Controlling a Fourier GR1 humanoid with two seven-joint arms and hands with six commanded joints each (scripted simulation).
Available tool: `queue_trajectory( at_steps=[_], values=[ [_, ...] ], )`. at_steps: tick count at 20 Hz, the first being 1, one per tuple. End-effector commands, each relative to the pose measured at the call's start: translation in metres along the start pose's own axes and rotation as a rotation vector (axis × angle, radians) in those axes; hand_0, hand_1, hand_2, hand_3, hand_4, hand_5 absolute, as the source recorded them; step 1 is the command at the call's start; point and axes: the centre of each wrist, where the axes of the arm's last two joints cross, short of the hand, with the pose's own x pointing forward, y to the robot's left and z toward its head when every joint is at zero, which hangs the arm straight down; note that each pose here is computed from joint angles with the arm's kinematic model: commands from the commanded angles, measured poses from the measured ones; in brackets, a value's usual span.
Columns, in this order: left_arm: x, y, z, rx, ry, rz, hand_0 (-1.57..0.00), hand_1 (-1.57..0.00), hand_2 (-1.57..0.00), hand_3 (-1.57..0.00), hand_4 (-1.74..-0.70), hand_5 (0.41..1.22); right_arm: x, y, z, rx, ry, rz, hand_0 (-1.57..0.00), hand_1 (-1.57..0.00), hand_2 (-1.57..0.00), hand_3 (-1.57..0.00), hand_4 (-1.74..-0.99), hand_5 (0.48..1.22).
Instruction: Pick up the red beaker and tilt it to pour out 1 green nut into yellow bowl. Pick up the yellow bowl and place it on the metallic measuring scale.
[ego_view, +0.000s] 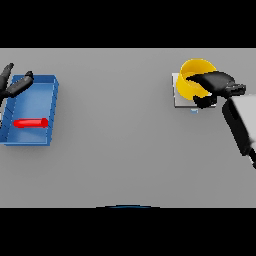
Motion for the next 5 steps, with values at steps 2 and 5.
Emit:
queue_trajectory(
  at_steps=[2, 5],
  values=[
    [0.0038, 0.0037, 0.0002, 0.005, -0.004, -0.003, 0.00, 0.00, 0.00, 0.00, -0.84, 0.755, -0.0013, -0.0009, 0.0002, 0.015, 0.016, 0.009, -0.13, -0.12, -0.10, -0.08, -1.409, 0.804],
    [0.0077, 0.0052, 0.0021, 0.012, -0.010, -0.005, 0.00, 0.00, 0.00, 0.00, -0.83, 0.760, 0.0017, -0.0022, 0.0003, 0.026, 0.021, 0.004, -0.06, -0.06, -0.05, -0.04, -1.390, 0.779]
  ],
)
